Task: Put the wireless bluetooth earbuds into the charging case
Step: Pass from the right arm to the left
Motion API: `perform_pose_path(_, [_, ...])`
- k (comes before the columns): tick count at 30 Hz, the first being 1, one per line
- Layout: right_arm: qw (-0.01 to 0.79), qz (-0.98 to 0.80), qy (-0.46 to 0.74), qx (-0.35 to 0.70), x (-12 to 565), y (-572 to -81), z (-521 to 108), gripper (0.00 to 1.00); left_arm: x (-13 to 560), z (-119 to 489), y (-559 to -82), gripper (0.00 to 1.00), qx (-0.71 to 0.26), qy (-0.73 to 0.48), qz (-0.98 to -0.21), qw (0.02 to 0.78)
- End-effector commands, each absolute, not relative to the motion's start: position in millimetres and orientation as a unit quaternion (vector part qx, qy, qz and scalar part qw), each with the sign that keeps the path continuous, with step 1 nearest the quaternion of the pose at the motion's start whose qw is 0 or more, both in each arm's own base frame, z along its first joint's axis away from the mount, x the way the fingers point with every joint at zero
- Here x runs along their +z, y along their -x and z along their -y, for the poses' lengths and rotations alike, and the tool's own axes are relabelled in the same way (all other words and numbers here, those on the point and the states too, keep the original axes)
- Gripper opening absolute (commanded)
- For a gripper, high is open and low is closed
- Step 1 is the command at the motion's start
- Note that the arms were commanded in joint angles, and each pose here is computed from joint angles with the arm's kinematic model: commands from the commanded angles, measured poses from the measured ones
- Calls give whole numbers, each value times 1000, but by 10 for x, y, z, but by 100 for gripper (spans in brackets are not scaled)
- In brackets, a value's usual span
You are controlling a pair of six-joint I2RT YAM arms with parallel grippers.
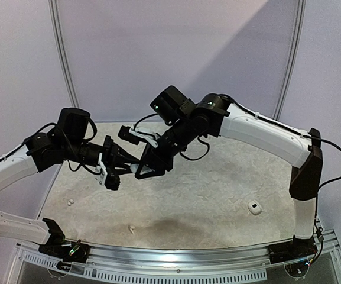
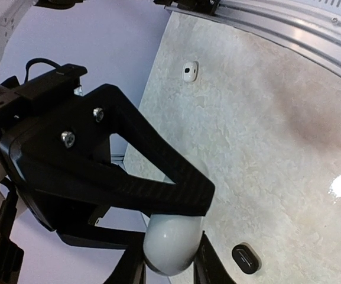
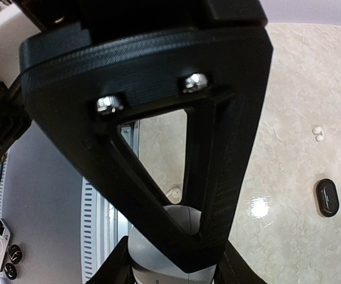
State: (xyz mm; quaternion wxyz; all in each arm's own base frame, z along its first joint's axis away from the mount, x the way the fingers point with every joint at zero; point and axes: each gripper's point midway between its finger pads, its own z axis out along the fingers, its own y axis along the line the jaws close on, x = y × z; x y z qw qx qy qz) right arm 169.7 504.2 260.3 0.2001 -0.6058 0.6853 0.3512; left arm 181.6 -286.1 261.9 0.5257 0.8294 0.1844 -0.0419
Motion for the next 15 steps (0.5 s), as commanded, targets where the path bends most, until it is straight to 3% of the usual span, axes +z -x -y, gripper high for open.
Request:
perform_pose_path(1, [235, -666, 612, 356, 2676, -1769, -5188, 17, 2576, 2866, -1735, 0, -54, -835, -191, 513])
perform_pose_path(7, [258, -680, 599, 335, 2667, -1899, -5204, 37, 2532, 2809, -1656, 0, -64, -837, -196, 507])
perform_pose_path(14, [260, -680, 596, 338, 2671, -1917, -5224, 28, 2298, 2724, -1498, 0, -30, -859, -104, 500])
perform_pose_path(15, [262, -682, 595, 335, 2669, -1936, -5224, 27, 2295, 2724, -1495, 7, -26, -860, -97, 501])
